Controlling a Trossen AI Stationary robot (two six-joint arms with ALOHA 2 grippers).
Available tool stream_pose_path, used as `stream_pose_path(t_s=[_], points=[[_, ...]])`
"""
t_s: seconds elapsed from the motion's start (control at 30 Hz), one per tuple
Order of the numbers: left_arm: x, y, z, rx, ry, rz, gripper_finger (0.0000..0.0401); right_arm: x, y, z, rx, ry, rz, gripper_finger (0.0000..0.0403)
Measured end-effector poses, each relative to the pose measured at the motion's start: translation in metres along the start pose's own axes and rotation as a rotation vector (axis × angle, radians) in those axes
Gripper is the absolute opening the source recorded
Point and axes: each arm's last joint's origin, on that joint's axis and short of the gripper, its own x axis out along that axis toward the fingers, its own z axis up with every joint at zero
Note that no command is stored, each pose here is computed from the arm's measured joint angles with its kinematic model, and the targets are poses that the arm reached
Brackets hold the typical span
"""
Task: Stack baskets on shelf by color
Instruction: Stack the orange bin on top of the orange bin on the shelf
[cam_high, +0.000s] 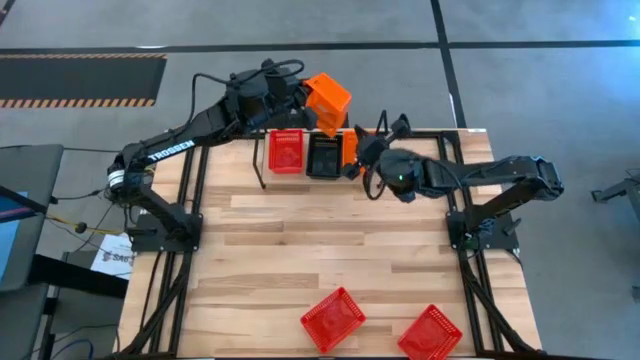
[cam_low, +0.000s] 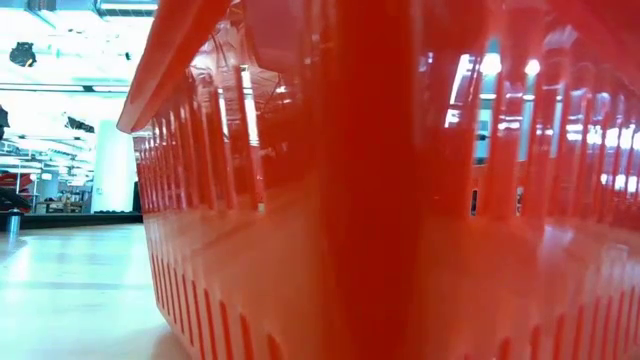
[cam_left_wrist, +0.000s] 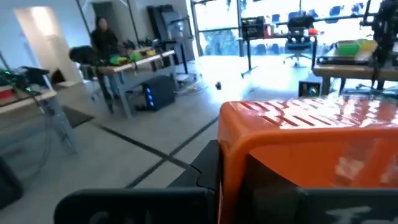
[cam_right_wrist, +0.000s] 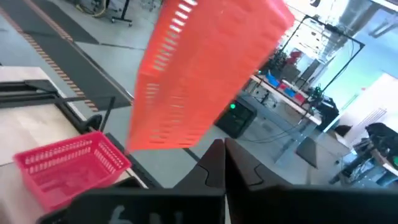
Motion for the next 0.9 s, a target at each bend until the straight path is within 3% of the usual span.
stream_pose_path(t_s=[0.2, 0.43, 0.9], points=[[0.018, 0.000, -0.004, -0.022, -0.069, -0.051, 0.0000, 0.006, -0.004, 0.003, 0.106, -0.017, 0.068, 0.0021], [0.019, 0.005, 0.003, -0.024, -0.144, -0.035, 0.0000, 0.013, -0.005, 0.003, 0.110, -0.004, 0.042, 0.0032], [0.023, 0.009, 0.001, -0.021, -0.155, -0.049, 0.0000, 0.029, -0.007, 0.004, 0.165, -0.033, -0.013, 0.0146]])
